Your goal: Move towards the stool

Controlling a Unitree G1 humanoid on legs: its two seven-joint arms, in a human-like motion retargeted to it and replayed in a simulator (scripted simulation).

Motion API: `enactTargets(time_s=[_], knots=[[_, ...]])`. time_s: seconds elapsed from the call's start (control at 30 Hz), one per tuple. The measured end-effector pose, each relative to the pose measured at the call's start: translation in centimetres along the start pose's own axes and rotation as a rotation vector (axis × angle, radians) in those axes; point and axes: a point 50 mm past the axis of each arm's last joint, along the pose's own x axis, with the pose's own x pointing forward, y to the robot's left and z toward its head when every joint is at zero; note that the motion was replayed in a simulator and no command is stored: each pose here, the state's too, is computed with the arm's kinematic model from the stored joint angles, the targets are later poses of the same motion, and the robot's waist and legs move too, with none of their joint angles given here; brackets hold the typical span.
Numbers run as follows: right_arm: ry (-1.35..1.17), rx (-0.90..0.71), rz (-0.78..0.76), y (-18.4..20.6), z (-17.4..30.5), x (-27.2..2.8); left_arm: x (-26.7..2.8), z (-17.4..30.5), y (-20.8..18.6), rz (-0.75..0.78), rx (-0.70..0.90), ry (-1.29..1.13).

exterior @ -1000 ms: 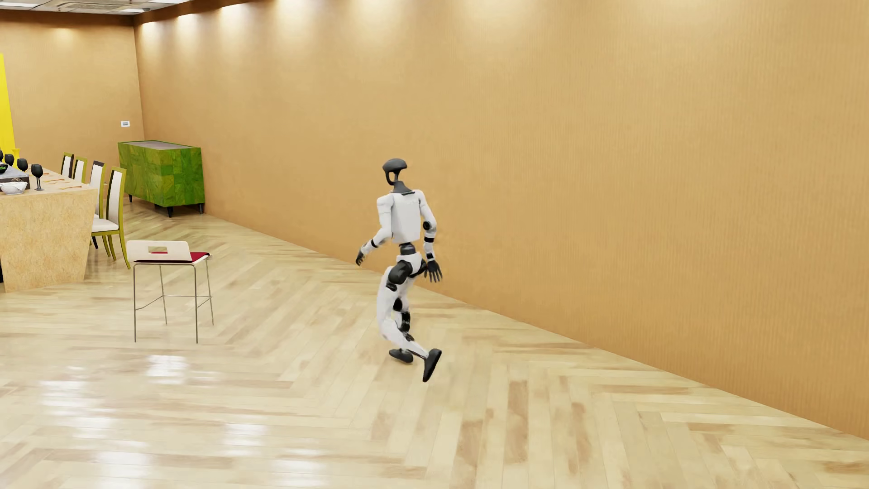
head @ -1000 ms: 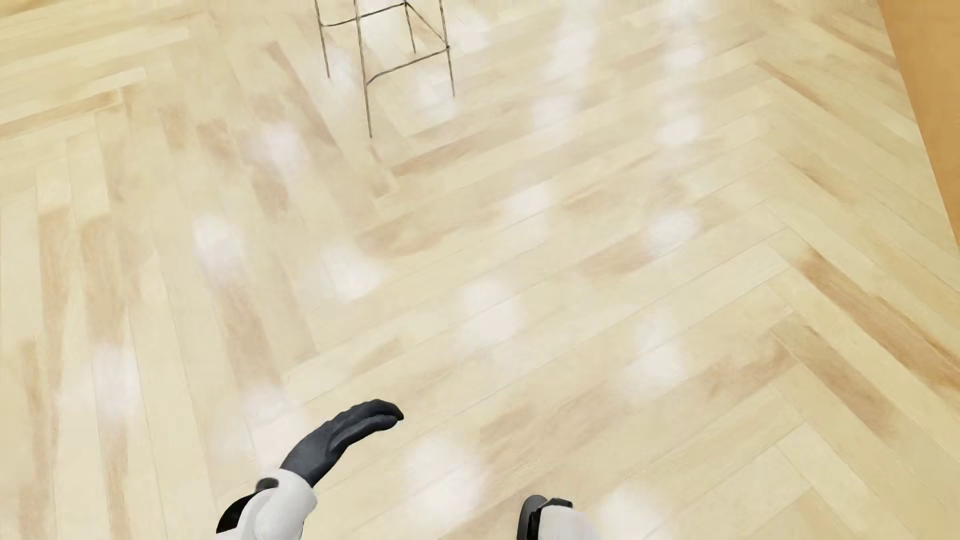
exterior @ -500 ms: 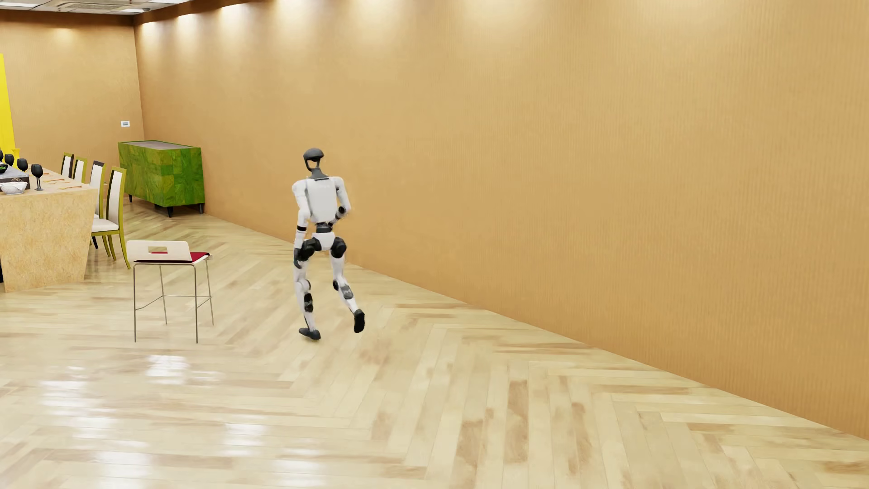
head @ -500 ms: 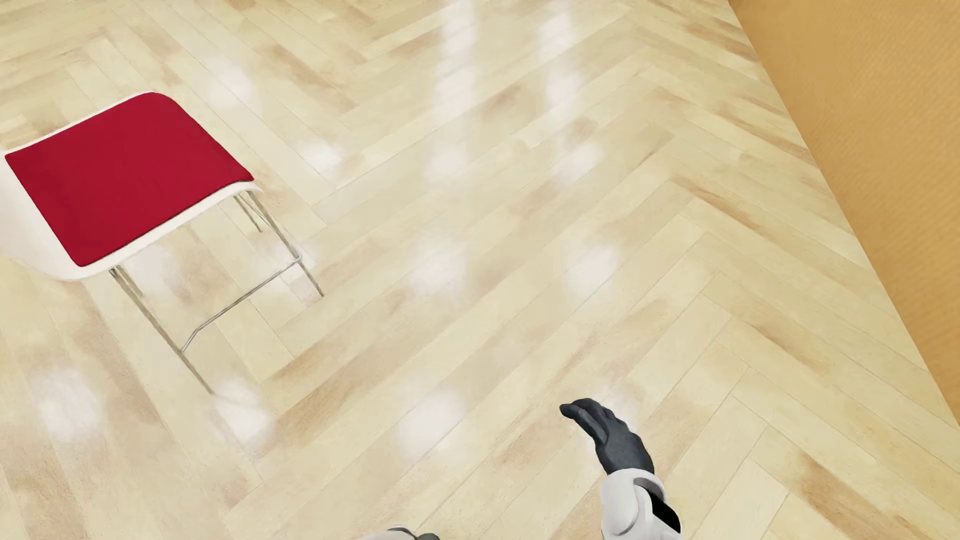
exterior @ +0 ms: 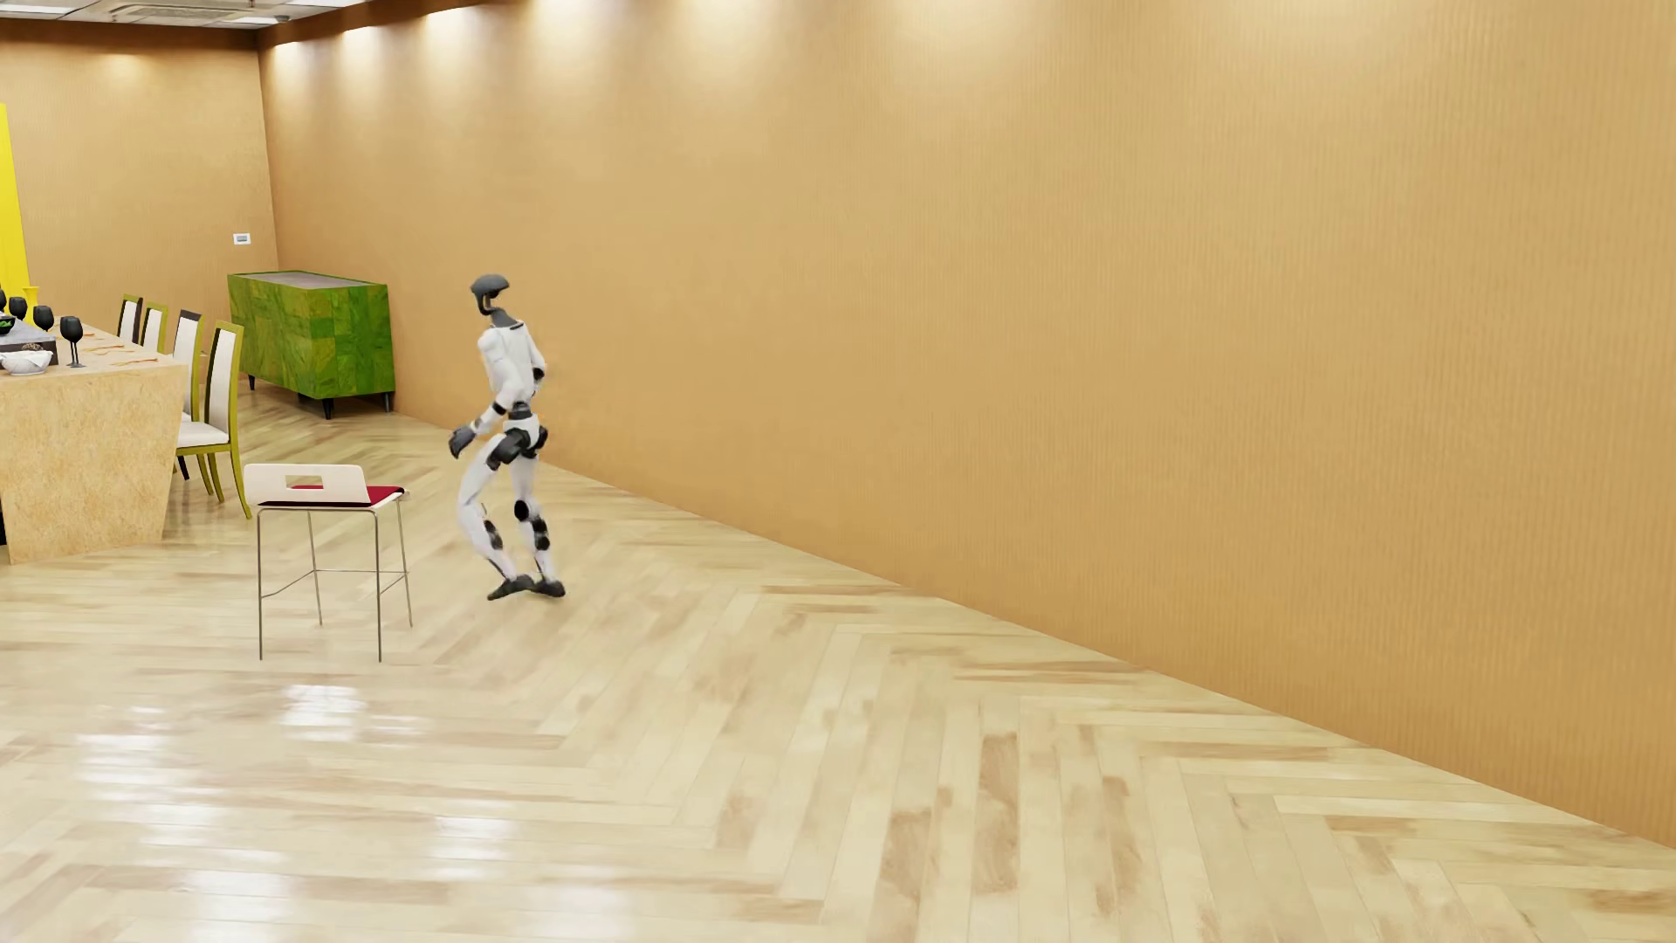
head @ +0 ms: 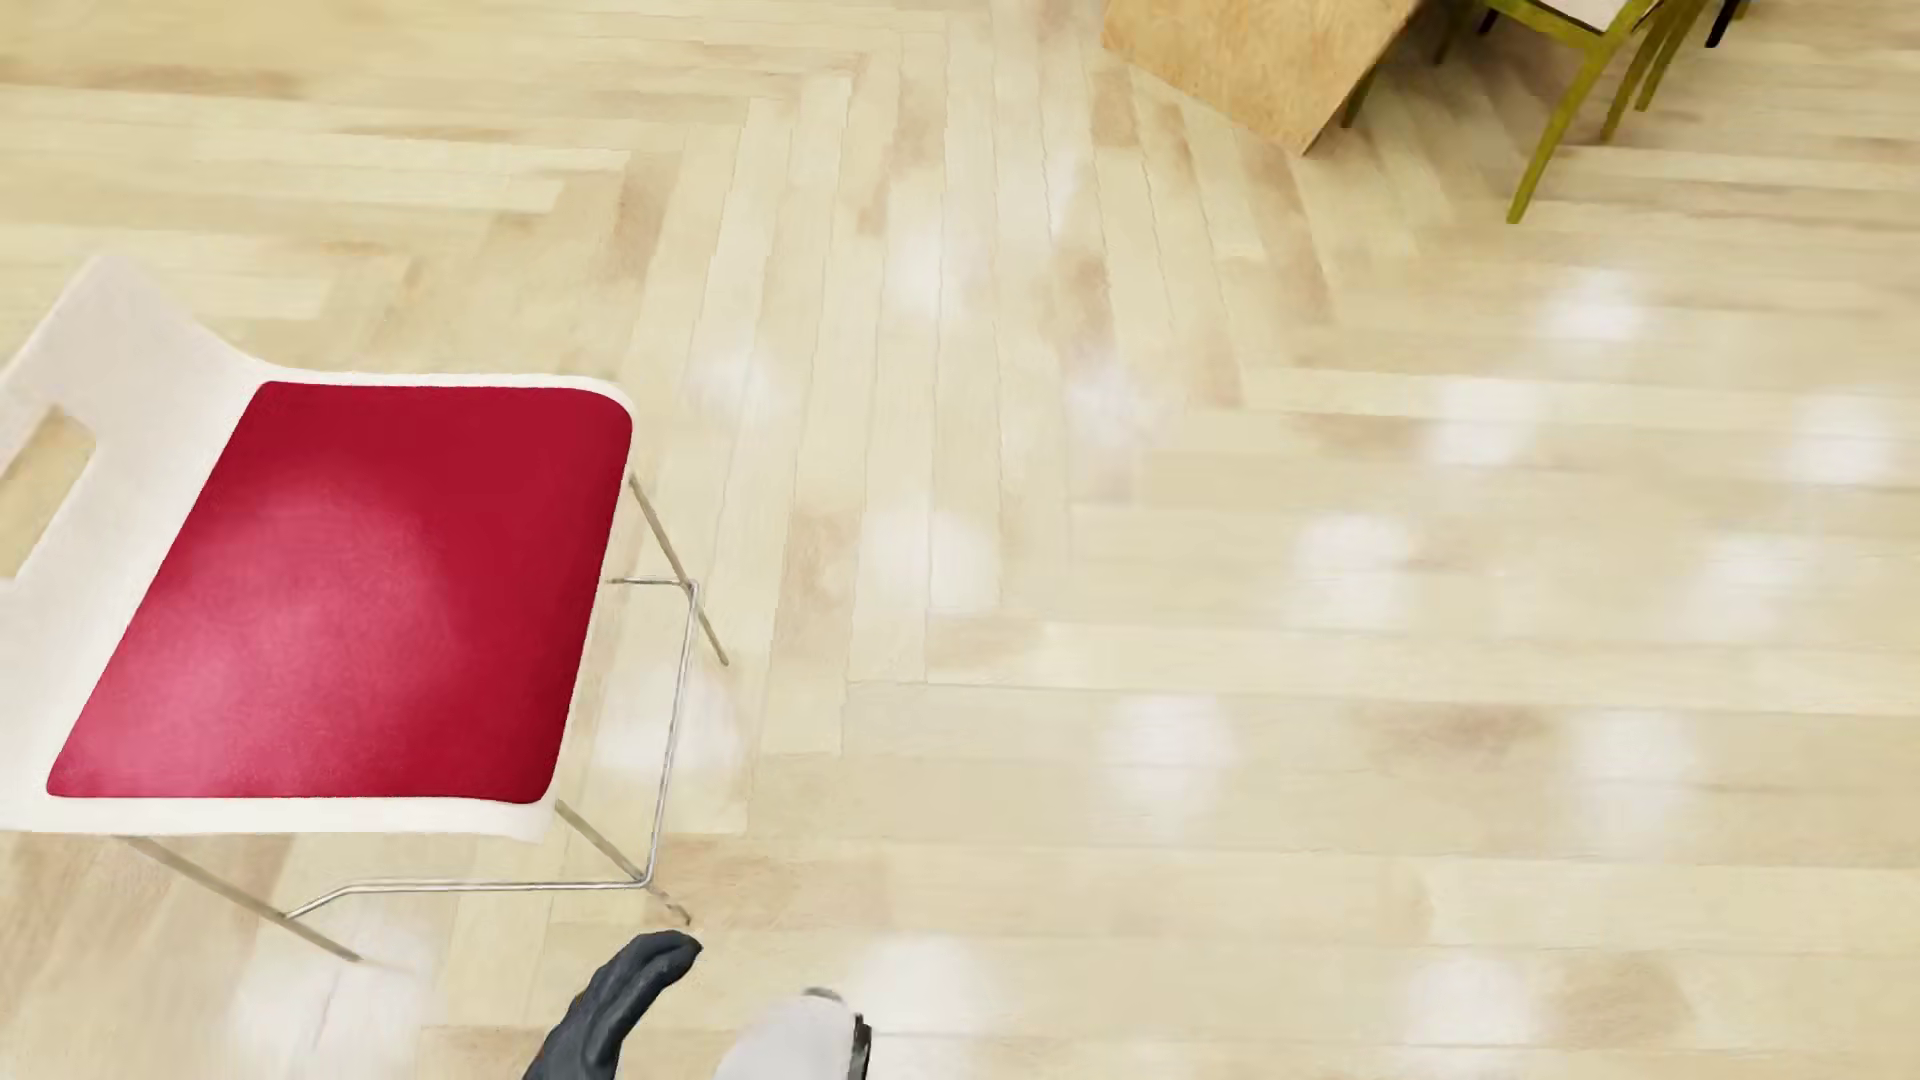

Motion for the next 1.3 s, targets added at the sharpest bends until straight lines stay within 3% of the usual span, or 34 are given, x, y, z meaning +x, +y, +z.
enactTargets(time_s=[0.1,0.2,0.23,0.27,0.3,0.33,0.43,0.47,0.5,0.57,0.63,0.7,0.77,0.9,0.97,1.03,1.13,1.17,1.3], knots=[[-0.147,-0.174,-0.189,-9.1,1.4,0.4,-3.4,-7.5,3.8,0.189,-0.129,0.388],[-0.151,-0.284,-0.556,-18.9,2.2,-1.6,-11.6,-12.4,6.6,0.628,-0.347,0.749],[-0.1,-0.238,-0.694,-20.5,0.3,-2.5,-11.6,-12.6,6.7,0.741,-0.416,0.786],[-0.041,-0.119,-0.767,-19.9,-2.1,-2.9,-9.5,-11.9,6.9,0.803,-0.476,0.755],[0.017,0.007,-0.739,-18.1,-4.6,-2.8,-6.7,-10.5,7.1,0.769,-0.505,0.649],[0.074,0.072,-0.617,-14.9,-6.7,-2.3,-3.3,-7.9,6.6,0.611,-0.451,0.475],[0.196,0.021,-0.195,-5.5,-9.8,-2.0,2.2,-0.2,2.9,-0.132,0.16,-0.033],[0.22,0.071,-0.142,-3.1,-10.1,-2.4,3.0,2.4,1.5,-0.295,0.277,-0.143],[0.227,0.149,-0.12,-1.2,-9.5,-2.7,3.7,4.8,0.9,-0.361,0.322,-0.232],[0.215,0.248,-0.121,0.7,-6.4,-2.0,4.7,6.8,1.4,-0.276,0.273,-0.279],[0.162,0.25,-0.073,0.8,-2.3,-0.5,4.7,5.2,1.9,-0.159,0.232,-0.174],[-0.013,0.173,-0.016,-0.7,1.8,0.5,4.5,2.8,1.8,-0.157,0.194,-0.048],[-0.155,0.162,-0.081,-3.5,4.3,0.8,3.9,-0.6,1.7,-0.18,0.139,0.116],[-0.116,0.358,-0.357,-8.1,2.6,0.7,2.3,-5.4,-1.1,-0.283,0.166,0.402],[-0.01,0.498,-0.414,-7.5,0.1,0.7,1.3,-7.1,-2.5,-0.346,0.18,0.527],[0.033,0.414,-0.303,-6.0,-1.0,1.2,0.3,-8.1,-3.3,-0.412,0.251,0.553],[0.03,0.115,-0.038,-4.0,-1.4,1.9,-0.6,-8.7,-3.0,-0.284,0.176,0.539],[0.033,0.118,-0.035,-3.7,-1.3,1.9,-1.0,-9.1,-2.9,-0.249,0.125,0.566],[-0.049,0.401,-0.189,-3.2,2.4,1.5,-2.6,-10.5,-2.7,-0.28,0.013,0.676]])
